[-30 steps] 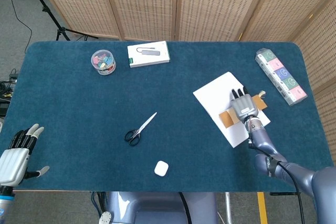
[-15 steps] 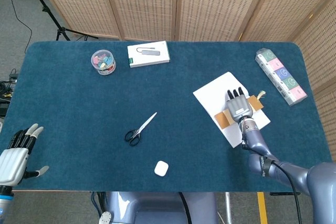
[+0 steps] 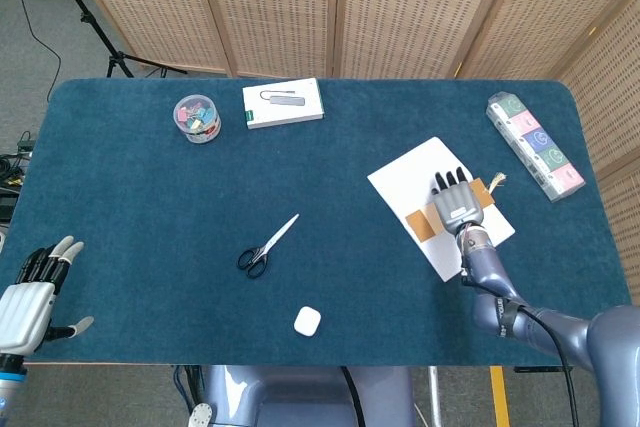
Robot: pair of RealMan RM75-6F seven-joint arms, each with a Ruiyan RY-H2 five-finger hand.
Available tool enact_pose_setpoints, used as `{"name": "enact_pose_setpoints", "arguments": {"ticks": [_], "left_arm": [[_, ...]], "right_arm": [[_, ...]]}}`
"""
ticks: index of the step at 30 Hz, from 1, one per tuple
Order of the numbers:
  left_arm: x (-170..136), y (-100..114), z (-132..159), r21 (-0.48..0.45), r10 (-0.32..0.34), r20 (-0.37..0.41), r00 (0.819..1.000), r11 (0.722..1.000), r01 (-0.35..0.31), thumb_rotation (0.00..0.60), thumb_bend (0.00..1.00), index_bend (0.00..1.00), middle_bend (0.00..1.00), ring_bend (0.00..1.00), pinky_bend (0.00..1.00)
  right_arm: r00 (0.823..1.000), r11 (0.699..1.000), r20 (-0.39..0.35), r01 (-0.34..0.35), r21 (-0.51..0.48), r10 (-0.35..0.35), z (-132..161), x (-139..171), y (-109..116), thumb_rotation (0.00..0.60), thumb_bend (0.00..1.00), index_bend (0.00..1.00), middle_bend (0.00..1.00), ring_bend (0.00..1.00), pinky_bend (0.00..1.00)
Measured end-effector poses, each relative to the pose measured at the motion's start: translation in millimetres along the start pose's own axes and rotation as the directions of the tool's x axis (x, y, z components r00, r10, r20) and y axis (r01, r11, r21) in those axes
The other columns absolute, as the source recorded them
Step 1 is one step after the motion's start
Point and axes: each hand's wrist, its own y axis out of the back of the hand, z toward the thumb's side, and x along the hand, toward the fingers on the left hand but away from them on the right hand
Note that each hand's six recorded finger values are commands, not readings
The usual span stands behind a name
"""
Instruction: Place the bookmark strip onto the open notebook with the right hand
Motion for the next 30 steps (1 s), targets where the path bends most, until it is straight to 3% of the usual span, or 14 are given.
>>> {"name": "enact_pose_setpoints", "arguments": {"ticks": [11,16,21,30], "left_arm": [[0,0,0,-0.001,-0.001,0.003,1.0,1.0,0.001,0.6,0.0,0.0,0.0,0.0,0.0],[-1,-1,2,0.0,-0.006,0.009,1.0,1.0,0.006,0.6,0.0,0.0,0.0,0.0,0.0],[-2,-1,3,0.0,-0.008,0.017,1.0,1.0,0.008,0.6,0.0,0.0,0.0,0.0,0.0],[-2,-2,5,0.002,-0.011,0.019,1.0,1.0,0.011,0.6,0.0,0.0,0.0,0.0,0.0]], "right_arm": [[0.994,0.985,-0.077,0.061,-0.163,-0.075,-7,25,34,0.6,0.31,0.18,0.0,0.0,0.0],[0.984,0.97,-0.126,0.099,-0.221,-0.129,-11,35,41,0.6,0.41,0.18,0.03,0.0,0.0],[0.972,0.956,-0.166,0.115,-0.27,-0.164,-12,42,34,0.6,0.52,0.21,0.08,0.0,0.0],[0.954,0.921,-0.249,0.059,-0.385,-0.165,4,46,5,0.6,0.62,0.21,0.1,0.0,0.01]]}}
